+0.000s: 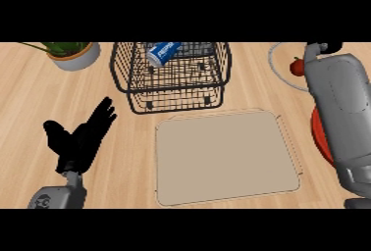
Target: Pick the can from the tray and place it in the tiered basket
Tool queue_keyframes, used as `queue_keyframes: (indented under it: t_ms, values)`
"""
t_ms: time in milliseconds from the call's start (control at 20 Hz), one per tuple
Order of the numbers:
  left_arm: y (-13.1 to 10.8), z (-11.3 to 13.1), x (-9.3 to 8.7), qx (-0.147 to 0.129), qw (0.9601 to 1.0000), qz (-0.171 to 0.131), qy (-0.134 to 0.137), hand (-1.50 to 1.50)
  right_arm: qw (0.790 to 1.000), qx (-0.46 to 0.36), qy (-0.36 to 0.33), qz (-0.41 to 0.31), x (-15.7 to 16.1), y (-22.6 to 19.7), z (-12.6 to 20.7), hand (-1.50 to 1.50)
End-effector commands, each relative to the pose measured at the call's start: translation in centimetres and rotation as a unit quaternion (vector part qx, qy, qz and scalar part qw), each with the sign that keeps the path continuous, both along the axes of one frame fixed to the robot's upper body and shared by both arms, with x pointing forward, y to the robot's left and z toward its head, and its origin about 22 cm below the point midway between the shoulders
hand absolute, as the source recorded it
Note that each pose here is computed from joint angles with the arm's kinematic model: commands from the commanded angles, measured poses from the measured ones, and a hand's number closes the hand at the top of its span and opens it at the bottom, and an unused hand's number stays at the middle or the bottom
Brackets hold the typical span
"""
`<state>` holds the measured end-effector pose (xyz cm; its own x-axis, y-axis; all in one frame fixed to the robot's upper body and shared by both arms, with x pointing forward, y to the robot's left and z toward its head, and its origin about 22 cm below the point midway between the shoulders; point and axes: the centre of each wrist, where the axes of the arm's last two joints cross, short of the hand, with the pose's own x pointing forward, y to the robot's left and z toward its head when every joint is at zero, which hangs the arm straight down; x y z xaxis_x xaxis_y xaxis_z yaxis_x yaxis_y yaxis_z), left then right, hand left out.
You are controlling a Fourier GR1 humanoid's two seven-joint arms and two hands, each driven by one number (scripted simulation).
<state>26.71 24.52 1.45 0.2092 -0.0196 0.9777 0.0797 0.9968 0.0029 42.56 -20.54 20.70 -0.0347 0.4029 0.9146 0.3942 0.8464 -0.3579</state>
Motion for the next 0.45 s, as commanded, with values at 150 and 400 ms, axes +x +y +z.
queue_keyframes:
  t_ms: [150, 400]
  values:
    - [1.3, -0.2, -0.4, 0.003, 0.9999, 0.010, 0.001, 0.00, 0.999, -0.015, 0.000, 0.029, -6.9, -8.1, 1.9, -1.50]
    - [0.0, 0.6, 0.1, 0.006, 1.0000, 0.002, -0.005, 0.00, 0.999, -0.027, -0.003, 0.018, -14.0, -13.6, 2.8, -1.50]
